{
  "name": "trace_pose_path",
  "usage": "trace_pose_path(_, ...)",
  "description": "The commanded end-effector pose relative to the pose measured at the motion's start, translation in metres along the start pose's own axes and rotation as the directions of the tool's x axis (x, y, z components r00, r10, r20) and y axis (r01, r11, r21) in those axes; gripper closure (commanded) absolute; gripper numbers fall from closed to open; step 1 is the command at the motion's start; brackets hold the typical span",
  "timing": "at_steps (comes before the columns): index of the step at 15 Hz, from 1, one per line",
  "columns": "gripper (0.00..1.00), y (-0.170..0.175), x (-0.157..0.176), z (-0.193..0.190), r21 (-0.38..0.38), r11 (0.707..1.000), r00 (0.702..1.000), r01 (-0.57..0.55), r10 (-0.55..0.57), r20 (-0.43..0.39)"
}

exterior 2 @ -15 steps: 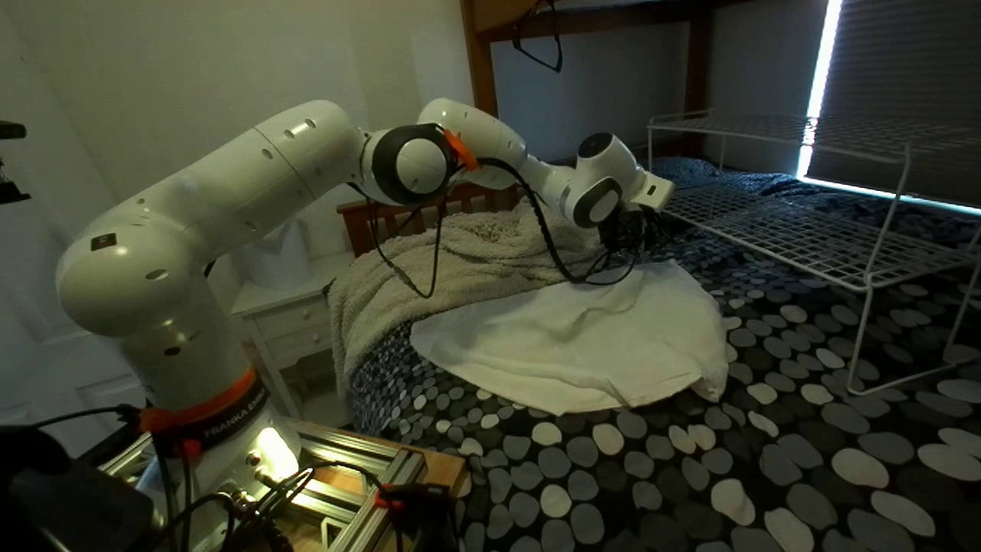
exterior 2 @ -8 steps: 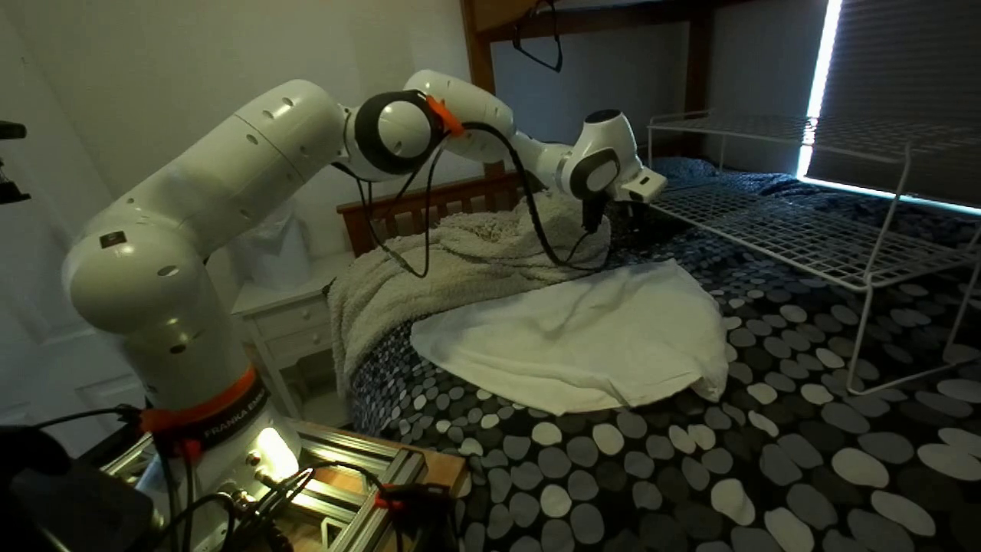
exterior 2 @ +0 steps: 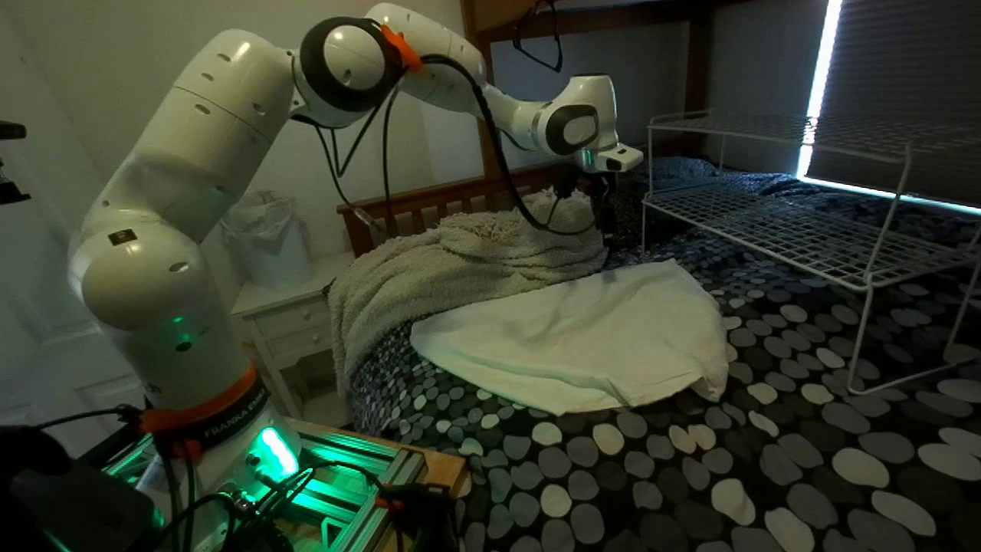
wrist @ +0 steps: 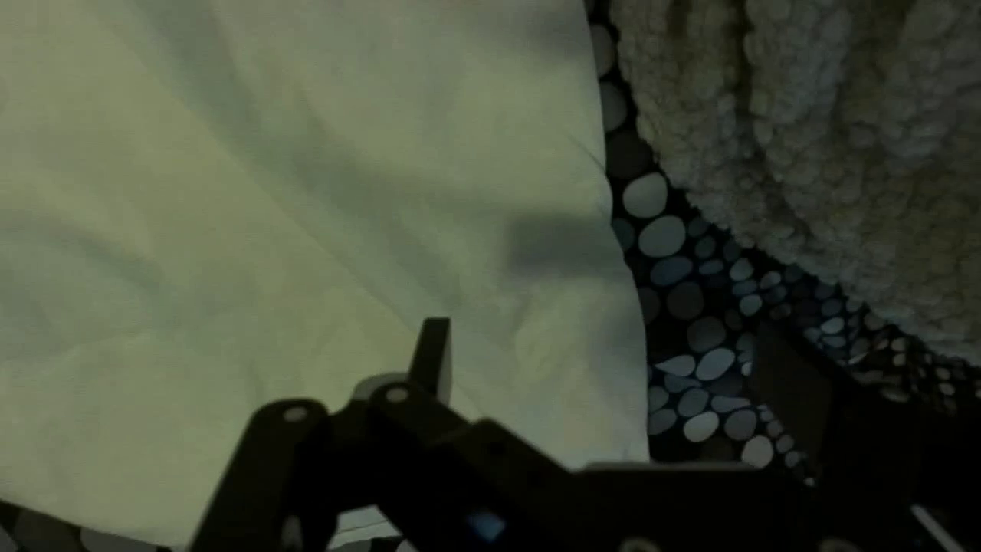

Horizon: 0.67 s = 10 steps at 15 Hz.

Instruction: Fold and unfold the white pillow case cover

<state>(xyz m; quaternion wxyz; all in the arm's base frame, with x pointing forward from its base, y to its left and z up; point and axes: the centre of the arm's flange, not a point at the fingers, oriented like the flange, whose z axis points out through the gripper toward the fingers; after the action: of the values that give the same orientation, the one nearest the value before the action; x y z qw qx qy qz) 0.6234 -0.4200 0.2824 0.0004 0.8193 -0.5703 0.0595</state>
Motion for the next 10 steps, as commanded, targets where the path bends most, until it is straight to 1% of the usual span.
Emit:
trace_pose_path(1, 0.00, 0.041, -0.063, -0.029, -0.050, 0.981, 0.982, 0.187, -0.187, 0.007)
trace_pose_path(3, 0.00, 0.052, -0.079, -0.036, -0.085, 0.957, 0.960, 0.277, -0.280, -0.023)
trace_pose_path(5, 0.00, 0.066, -0.088, -0.048, -0.107, 0.938, 0.938, 0.331, -0.340, -0.075)
trace_pose_path(6, 0.00, 0.073, -0.090, -0.055, -0.110, 0.932, 0.927, 0.346, -0.358, -0.113)
trace_pose_path(7, 0.00, 0.079, -0.092, -0.063, -0.111, 0.928, 0.918, 0.356, -0.370, -0.144)
trace_pose_path(9, 0.00, 0.092, -0.097, -0.081, -0.111, 0.934, 0.914, 0.340, -0.356, -0.192)
trace_pose_path(10, 0.00, 0.099, -0.101, -0.091, -0.120, 0.940, 0.920, 0.320, -0.339, -0.198)
